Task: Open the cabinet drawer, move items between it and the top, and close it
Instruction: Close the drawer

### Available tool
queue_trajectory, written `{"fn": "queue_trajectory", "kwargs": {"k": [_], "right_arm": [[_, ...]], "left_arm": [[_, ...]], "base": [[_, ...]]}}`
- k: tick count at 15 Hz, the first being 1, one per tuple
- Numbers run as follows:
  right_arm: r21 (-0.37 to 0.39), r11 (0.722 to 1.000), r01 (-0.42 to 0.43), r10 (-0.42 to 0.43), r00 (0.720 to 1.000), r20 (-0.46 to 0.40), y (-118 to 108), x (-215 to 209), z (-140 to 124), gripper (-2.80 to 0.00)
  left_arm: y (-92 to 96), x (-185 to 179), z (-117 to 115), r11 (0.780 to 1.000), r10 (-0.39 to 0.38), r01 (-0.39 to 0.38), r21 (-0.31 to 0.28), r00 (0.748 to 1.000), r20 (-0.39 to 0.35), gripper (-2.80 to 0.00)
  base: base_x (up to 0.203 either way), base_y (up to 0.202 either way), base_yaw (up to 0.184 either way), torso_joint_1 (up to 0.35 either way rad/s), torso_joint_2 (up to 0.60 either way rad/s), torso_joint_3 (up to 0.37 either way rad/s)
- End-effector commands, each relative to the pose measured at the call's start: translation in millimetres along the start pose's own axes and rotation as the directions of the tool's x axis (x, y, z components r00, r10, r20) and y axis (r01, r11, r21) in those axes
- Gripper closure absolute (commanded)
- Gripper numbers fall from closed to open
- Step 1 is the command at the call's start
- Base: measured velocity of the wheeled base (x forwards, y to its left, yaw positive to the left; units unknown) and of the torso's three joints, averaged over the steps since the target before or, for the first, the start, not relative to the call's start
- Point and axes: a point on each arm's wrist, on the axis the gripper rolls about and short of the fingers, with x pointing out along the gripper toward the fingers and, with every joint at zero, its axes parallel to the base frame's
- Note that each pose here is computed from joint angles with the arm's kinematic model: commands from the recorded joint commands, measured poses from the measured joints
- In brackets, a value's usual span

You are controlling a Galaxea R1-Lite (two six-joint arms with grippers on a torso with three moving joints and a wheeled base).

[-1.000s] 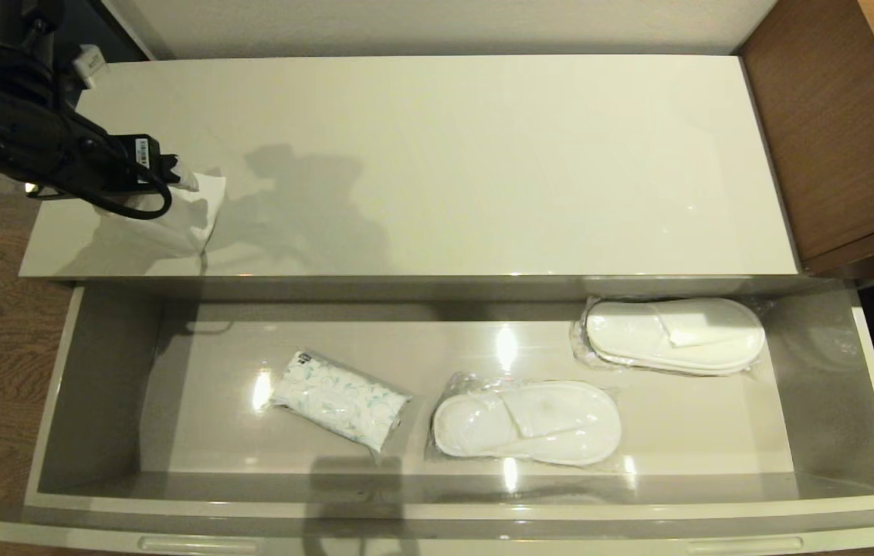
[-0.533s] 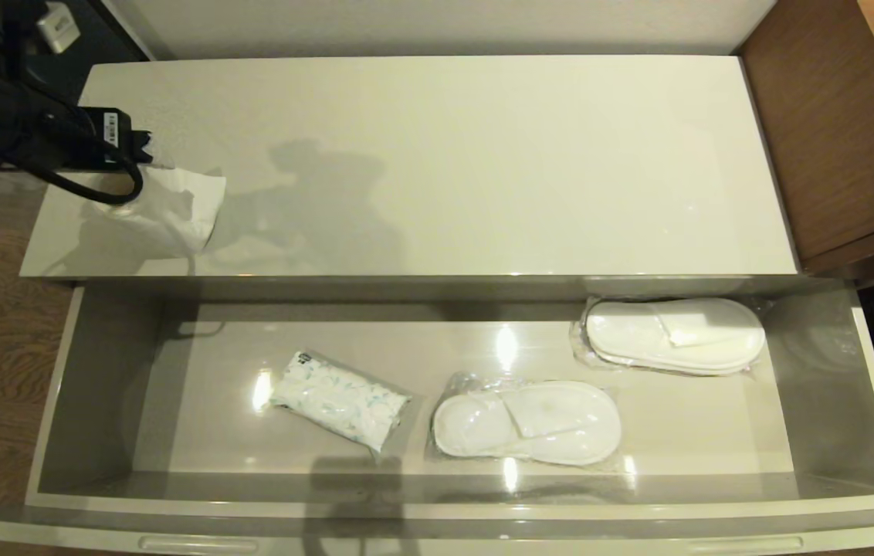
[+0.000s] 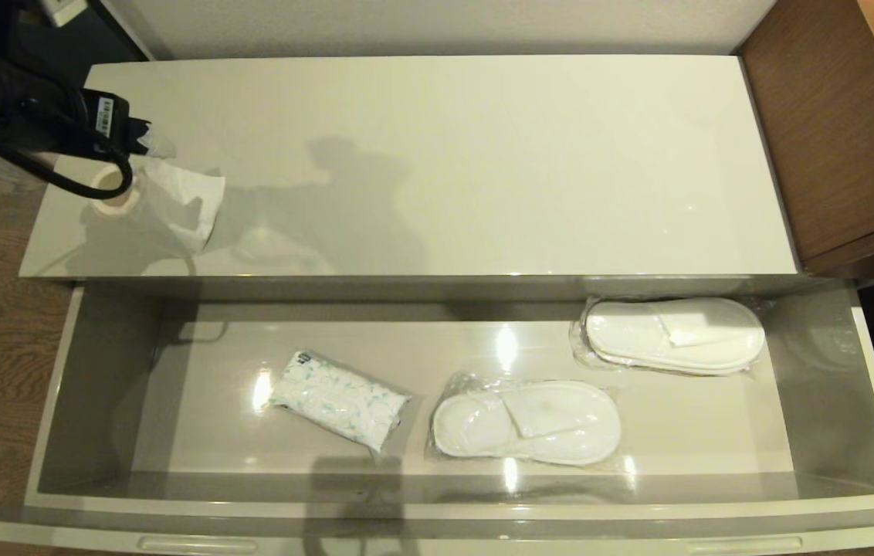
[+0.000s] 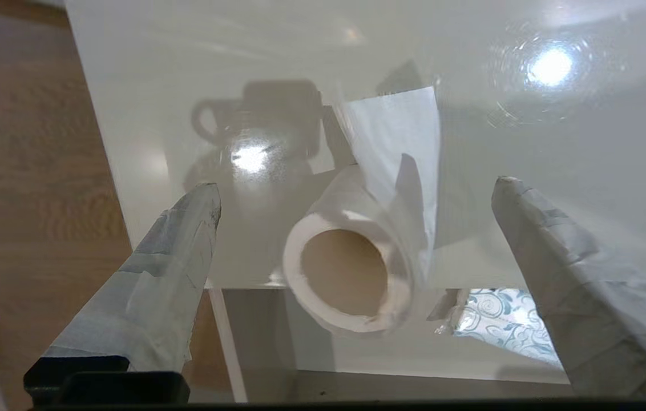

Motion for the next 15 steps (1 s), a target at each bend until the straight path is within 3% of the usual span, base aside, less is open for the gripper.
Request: {"fn": "queue_trajectory", "kwargs": {"k": [1,3,4,12,15], "right_arm": [[-0.001,1.000,0.000,0.000,1.000,0.001,0,0,0,0.00],[-0.001,1.000,0.000,0.000,1.000,0.001,0,0,0,0.00],[-0.001,1.000,0.000,0.000,1.000,0.001,0,0,0,0.00],[-0.001,1.000,0.000,0.000,1.000,0.001,0,0,0,0.00],[-0.001,1.000,0.000,0.000,1.000,0.002,0,0,0,0.00]], "left_arm": [[-1.1,-11,2,0.999,-0.009,0.008,0.033,1.000,0.021,-2.80],[-1.5,-12,3,0.999,-0.011,0.010,0.036,1.000,0.023,-2.80],[-1.7,-12,3,0.999,-0.010,0.009,0.039,1.000,0.022,0.00],[-1.4,-20,-4,0.995,0.038,-0.037,0.088,0.999,-0.009,0.00],[-3.7,-20,-25,0.989,0.082,-0.067,0.134,0.991,-0.109,0.00]], "base": [[0.000,0.000,0.000,0.000,0.00,0.000],[0.000,0.000,0.000,0.000,0.00,0.000],[0.000,0.000,0.000,0.000,0.00,0.000],[0.000,0.000,0.000,0.000,0.00,0.000],[0.000,0.000,0.000,0.000,0.00,0.000]]}}
